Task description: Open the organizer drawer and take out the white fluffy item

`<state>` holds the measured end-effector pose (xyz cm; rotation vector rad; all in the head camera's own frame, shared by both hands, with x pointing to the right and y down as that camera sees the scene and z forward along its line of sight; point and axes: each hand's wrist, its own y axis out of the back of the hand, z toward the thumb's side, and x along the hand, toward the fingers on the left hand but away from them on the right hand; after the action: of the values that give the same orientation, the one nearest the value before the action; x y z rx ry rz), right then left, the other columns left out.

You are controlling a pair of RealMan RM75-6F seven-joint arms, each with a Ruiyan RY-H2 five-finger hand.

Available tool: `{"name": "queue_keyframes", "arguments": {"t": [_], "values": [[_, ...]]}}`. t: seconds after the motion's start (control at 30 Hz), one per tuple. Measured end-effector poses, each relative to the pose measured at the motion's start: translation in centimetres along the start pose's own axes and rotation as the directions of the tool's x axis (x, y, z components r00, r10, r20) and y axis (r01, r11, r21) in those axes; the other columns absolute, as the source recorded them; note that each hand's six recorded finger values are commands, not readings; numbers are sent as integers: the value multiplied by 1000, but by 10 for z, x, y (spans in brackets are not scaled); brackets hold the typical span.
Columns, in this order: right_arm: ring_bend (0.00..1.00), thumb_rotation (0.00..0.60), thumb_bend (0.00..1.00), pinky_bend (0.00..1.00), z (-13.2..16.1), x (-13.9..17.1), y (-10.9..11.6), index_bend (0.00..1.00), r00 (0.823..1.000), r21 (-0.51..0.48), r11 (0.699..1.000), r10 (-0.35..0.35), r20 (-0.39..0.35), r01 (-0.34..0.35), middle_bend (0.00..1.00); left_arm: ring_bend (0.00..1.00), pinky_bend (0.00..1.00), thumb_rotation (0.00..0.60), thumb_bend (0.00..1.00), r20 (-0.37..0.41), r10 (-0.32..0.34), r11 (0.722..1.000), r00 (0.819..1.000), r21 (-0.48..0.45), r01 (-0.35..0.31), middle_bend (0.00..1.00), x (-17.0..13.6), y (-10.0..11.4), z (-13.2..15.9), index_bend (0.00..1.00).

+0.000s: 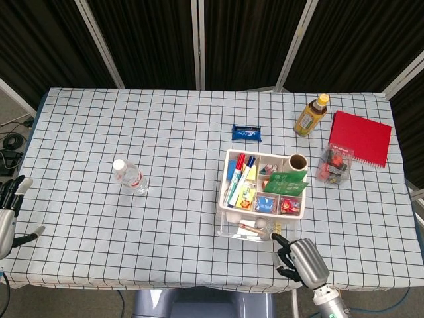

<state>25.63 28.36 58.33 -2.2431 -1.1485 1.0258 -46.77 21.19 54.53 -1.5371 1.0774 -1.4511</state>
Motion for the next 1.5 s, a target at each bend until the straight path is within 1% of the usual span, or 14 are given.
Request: {"name": "queue_keyframes", "arguments": {"t": [0.27, 0.53, 1.1, 1.5], "values": [[965, 600, 489, 827, -1, 7, 2, 421, 1000, -3, 1000, -12, -5, 12, 953, 0, 0, 600, 120, 7, -1, 1000, 1000, 3, 1, 0, -1, -1, 2, 0], [965, 600, 489, 827, 3, 14, 2, 448, 1000, 10, 1000, -6, -17, 6, 953, 0, 0, 600, 121, 7, -1, 1000, 1000, 1, 1, 0, -1, 0, 2, 0], [965, 600, 489, 827, 3, 25, 6, 486, 1000, 23, 1000, -11, -14, 11, 953, 0, 0, 600, 121, 7, -4, 1000, 1000, 2, 4, 0, -1, -1, 2, 0], [965, 600, 489, 827, 0, 32, 8, 491, 1000, 30, 999, -15, -5, 15, 953, 0, 0, 600, 122, 8, -2, 1000, 1000, 0, 2, 0, -2, 0, 2, 0]]}}
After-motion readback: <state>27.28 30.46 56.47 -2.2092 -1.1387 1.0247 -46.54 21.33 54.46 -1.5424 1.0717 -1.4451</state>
